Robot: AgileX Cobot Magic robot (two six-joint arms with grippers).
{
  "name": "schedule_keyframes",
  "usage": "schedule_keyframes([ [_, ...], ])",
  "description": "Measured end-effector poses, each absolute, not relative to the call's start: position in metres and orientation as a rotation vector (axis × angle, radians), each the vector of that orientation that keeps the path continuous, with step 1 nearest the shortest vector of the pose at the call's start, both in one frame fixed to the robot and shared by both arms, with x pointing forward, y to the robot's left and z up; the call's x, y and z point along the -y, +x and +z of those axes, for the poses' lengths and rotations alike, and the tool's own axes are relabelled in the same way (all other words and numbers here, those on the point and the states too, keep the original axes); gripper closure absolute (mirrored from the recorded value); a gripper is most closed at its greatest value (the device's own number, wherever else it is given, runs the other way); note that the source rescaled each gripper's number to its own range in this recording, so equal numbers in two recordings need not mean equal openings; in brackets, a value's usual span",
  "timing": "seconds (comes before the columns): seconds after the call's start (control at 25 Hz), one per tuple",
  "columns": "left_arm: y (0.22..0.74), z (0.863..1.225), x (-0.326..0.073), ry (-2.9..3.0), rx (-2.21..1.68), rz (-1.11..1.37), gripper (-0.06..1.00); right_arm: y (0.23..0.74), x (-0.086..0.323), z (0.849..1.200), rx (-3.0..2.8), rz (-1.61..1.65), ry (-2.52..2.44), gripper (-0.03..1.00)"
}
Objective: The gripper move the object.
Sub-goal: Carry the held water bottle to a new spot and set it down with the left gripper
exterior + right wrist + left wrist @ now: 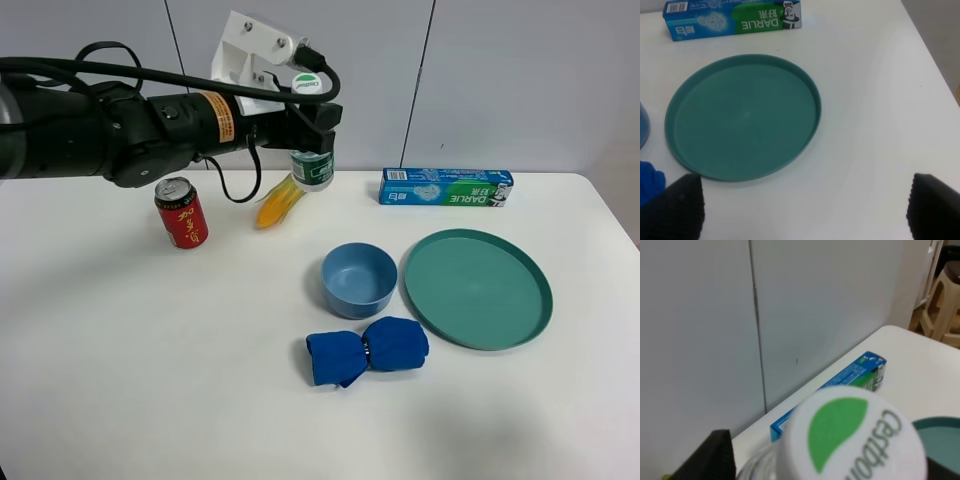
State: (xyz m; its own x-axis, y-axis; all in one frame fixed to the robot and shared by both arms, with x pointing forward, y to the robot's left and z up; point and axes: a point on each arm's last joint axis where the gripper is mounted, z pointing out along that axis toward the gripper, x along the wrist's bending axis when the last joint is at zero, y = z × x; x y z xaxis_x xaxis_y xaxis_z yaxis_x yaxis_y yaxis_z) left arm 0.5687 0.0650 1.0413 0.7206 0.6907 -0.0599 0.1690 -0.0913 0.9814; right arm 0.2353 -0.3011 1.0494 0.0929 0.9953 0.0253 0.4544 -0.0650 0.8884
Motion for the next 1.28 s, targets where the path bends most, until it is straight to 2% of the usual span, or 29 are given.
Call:
schedule_keyframes([
  [0.4, 0.605, 1.026, -0.040, 1.584, -0.779, 0.423, 0.94, 0.235, 0.301, 1.049, -1.458, 0.916, 1.625, -0.03],
  [1.04, 0.628, 0.938, -0.035, 1.618, -1.047, 0.270, 0.94, 0.235, 0.301, 1.049, -1.458, 0.916, 1.625, -0.03],
  [1.28, 0.633, 0.927, -0.040, 1.623, -1.082, 0.267, 0.94, 0.235, 0.301, 1.049, -1.458, 0.916, 1.625, -0.03],
])
